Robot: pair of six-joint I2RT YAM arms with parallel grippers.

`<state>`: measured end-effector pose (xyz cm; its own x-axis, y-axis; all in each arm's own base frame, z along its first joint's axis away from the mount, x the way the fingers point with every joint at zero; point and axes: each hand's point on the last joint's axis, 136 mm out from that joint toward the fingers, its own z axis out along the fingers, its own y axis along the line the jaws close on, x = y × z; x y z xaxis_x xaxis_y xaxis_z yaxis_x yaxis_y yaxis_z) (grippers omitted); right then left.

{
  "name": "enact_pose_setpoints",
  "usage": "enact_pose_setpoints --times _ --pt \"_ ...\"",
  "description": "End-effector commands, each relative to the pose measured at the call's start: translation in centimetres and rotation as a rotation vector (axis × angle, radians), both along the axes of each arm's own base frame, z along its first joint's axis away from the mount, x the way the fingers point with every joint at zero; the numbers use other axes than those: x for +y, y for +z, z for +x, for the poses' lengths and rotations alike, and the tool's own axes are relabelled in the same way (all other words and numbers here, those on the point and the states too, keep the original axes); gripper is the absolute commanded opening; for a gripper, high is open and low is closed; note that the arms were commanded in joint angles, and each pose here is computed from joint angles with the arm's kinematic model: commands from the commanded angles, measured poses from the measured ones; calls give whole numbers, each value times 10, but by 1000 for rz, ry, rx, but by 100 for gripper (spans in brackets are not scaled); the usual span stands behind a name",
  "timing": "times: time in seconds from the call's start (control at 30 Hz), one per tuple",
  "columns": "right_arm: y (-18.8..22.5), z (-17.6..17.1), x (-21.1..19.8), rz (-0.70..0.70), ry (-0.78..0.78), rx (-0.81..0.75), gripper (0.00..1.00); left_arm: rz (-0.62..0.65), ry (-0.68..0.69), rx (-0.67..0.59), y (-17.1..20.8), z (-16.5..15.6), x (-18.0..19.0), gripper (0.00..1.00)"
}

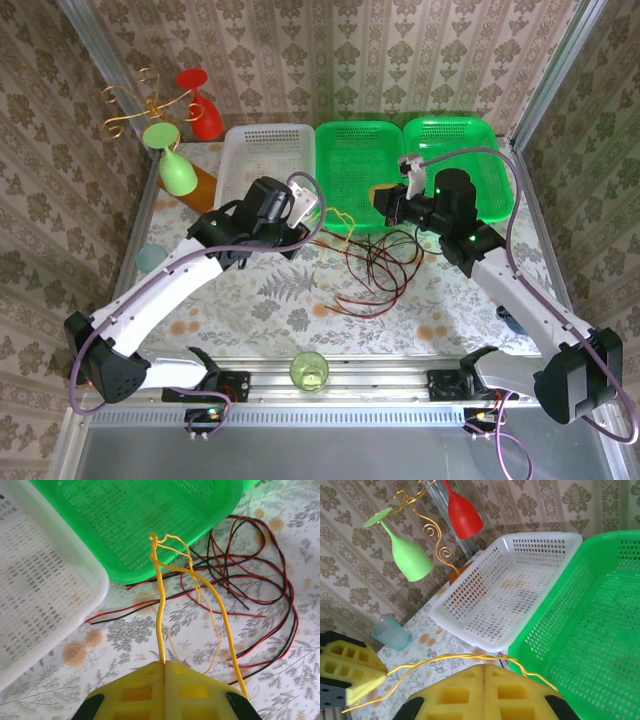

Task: Untangle the cables

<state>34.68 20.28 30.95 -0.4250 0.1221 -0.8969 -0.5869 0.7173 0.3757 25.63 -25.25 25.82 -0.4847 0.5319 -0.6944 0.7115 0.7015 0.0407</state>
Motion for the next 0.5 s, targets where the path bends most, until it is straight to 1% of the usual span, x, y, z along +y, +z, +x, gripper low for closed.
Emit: enact_pose_setpoints --times 0.0,0.03,0.07,0.13,0.17,0.2,0.23,0.3,0.37,0.47 --pt "18 -9 6 -28 74 -58 0 16 -42 -51 18 -3 3 0" --pt "17 -13 14 -12 131 -36 8 -1 -50 -41 19 -4 0 0" --pt "16 -16 21 9 175 1 20 -8 -55 -32 19 -5 -2 0" --pt "12 -15 31 71 207 74 42 -7 -51 -16 15 -5 -4 0" --pt "10 -13 36 113 198 110 47 -11 -45 -11 14 -4 -5 0" --pt "11 -10 38 150 171 137 50 -17 -45 -8 12 -4 -6 0" --pt "7 -5 37 192 118 209 52 -26 -44 -3 11 -4 -8 0" --pt "-7 2 37 246 51 369 52 -45 -44 4 10 -5 -10 0" --pt "-20 3 43 296 33 492 51 -57 -40 7 9 -5 -12 0" --pt "-28 6 51 380 20 592 51 -61 -41 9 8 -5 -13 0"
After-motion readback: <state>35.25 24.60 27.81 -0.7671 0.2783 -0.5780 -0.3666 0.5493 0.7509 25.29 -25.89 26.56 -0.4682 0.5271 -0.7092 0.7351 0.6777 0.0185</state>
